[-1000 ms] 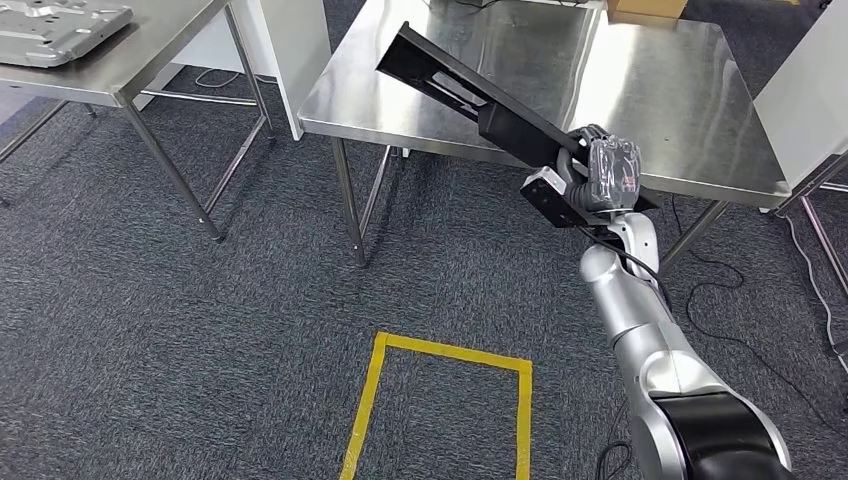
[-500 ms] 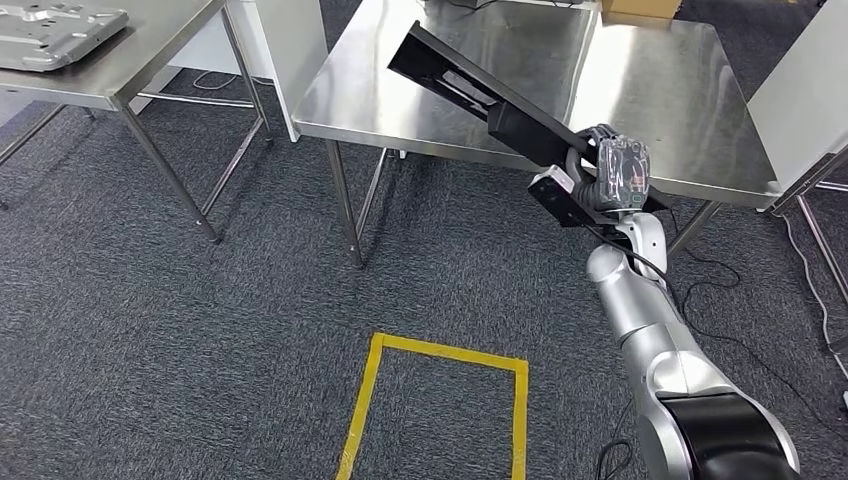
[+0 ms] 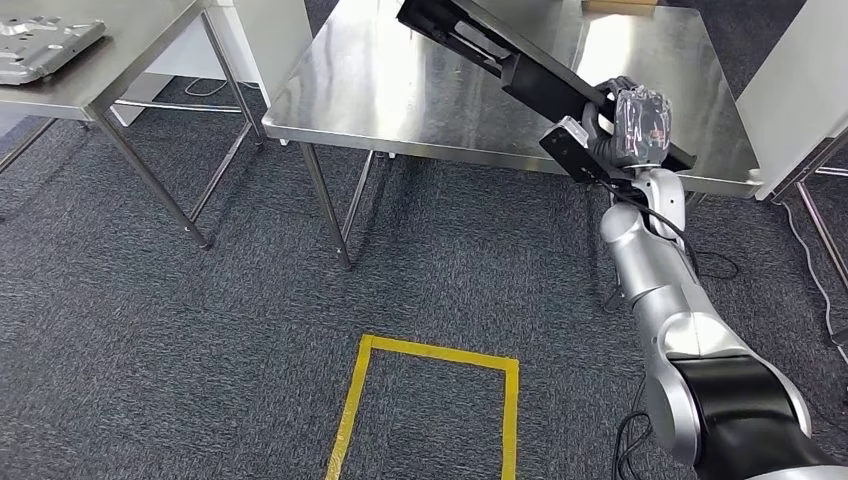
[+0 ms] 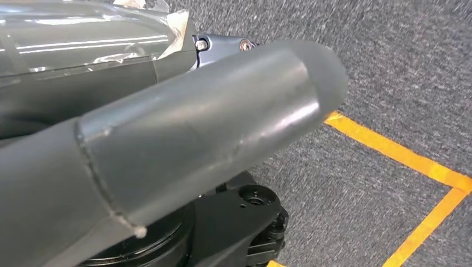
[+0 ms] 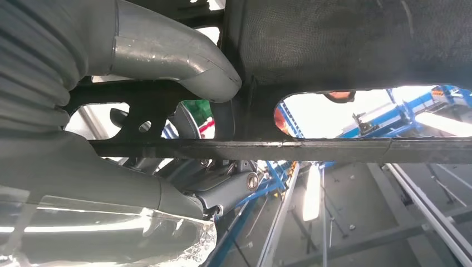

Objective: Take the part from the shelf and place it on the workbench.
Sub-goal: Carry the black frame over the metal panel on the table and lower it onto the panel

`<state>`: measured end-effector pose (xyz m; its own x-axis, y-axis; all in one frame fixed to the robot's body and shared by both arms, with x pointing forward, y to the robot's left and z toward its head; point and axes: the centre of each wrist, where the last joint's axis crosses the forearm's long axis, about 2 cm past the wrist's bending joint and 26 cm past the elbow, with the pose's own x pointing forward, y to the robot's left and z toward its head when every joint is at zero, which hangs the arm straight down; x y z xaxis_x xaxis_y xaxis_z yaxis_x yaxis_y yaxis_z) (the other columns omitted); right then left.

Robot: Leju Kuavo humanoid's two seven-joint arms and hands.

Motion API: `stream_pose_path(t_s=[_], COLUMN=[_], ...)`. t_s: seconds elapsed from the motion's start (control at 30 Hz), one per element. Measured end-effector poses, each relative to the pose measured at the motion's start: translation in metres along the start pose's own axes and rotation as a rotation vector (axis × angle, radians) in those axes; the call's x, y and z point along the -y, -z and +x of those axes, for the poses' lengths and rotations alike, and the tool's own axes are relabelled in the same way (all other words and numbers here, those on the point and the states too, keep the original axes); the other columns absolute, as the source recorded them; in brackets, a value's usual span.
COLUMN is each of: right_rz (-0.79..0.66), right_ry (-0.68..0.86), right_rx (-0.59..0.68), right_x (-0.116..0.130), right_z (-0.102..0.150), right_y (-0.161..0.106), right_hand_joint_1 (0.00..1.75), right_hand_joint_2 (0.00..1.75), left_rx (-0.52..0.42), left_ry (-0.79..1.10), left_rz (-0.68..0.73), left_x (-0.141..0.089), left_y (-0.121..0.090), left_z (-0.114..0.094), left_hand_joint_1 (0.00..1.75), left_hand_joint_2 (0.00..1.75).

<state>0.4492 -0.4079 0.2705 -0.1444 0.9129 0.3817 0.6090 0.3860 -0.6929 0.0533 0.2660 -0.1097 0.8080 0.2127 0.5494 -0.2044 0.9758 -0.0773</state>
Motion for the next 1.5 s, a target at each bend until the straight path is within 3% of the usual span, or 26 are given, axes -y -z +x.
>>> stream_pose_path(t_s=[0.17,0.5,1.5], right_rz=[-0.026,-0.009,0.054], right_ry=[-0.014,-0.043,-0.066], right_rx=[0.002,-0.014,-0.036], right_x=[0.012,0.015,-0.001], right_z=[0.000,-0.005,-0.015], right_y=[0.019,0.028,0.012], right_hand_joint_1=[1.75,1.75,1.75], right_hand_joint_2=[1.75,1.75,1.75], left_rx=[0.001,0.000,0.003], left_ry=[0.001,-0.001,-0.002], left_rz=[0.000,0.000,0.001], left_x=[0.000,0.001,0.004], left_y=[0.000,0.000,0.001], left_z=[0.000,0.000,0.002], left_hand_joint_1=[0.00,0.00,0.00], left_hand_joint_2=[0.00,0.00,0.00])
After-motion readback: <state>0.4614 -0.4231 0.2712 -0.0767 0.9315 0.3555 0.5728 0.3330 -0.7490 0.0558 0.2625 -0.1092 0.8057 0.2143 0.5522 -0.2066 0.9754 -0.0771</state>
